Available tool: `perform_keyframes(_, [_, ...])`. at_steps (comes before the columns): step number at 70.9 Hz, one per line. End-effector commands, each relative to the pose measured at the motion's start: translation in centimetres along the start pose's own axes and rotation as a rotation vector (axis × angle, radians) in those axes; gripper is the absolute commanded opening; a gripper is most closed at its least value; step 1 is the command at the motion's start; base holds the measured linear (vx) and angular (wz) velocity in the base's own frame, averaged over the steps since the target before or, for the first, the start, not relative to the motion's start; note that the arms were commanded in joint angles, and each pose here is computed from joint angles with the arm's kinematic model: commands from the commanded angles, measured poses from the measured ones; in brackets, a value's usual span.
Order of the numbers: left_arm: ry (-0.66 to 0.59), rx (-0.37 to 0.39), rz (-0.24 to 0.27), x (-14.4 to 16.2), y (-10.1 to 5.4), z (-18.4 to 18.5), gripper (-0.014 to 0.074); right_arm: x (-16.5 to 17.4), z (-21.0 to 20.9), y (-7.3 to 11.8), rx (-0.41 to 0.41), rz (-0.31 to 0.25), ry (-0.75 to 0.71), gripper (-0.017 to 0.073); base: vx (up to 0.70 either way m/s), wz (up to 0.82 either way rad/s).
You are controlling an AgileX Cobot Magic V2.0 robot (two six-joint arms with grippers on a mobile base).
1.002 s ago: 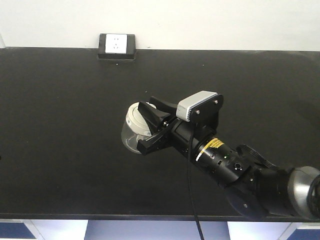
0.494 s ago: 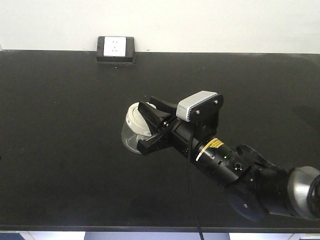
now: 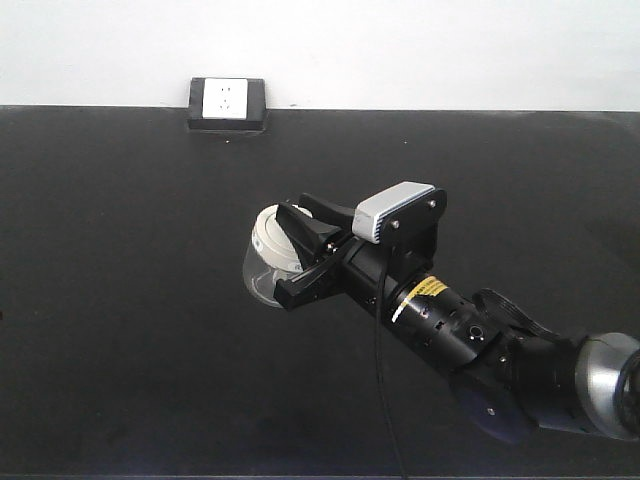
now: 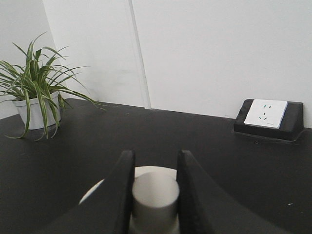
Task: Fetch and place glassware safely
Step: 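Hold the jar above the black benchtop with the right gripper while approaching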
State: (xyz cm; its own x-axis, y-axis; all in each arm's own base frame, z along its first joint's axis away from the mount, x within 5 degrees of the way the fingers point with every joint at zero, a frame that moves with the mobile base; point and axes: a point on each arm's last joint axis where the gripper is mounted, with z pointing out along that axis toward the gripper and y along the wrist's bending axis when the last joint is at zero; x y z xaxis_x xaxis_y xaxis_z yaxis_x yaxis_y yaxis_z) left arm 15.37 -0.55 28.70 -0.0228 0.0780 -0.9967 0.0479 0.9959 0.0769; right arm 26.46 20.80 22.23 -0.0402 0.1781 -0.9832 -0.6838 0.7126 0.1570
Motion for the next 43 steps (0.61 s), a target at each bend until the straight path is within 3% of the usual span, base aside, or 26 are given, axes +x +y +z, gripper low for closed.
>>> perform_keyframes(1, [-0.098,0.002,-0.015,-1.56,0.01,0.03,-0.0007,-3.09,0.13,0.41,-0.031,-0.011,-0.172,-0.0003,0.05,-0.02])
perform_keyframes(43, [-0.098,0.002,-0.015,-1.56,0.01,0.03,-0.0007,-3.09,0.13,0.41,-0.031,-0.011,-0.172,-0.0003,0.03,0.0])
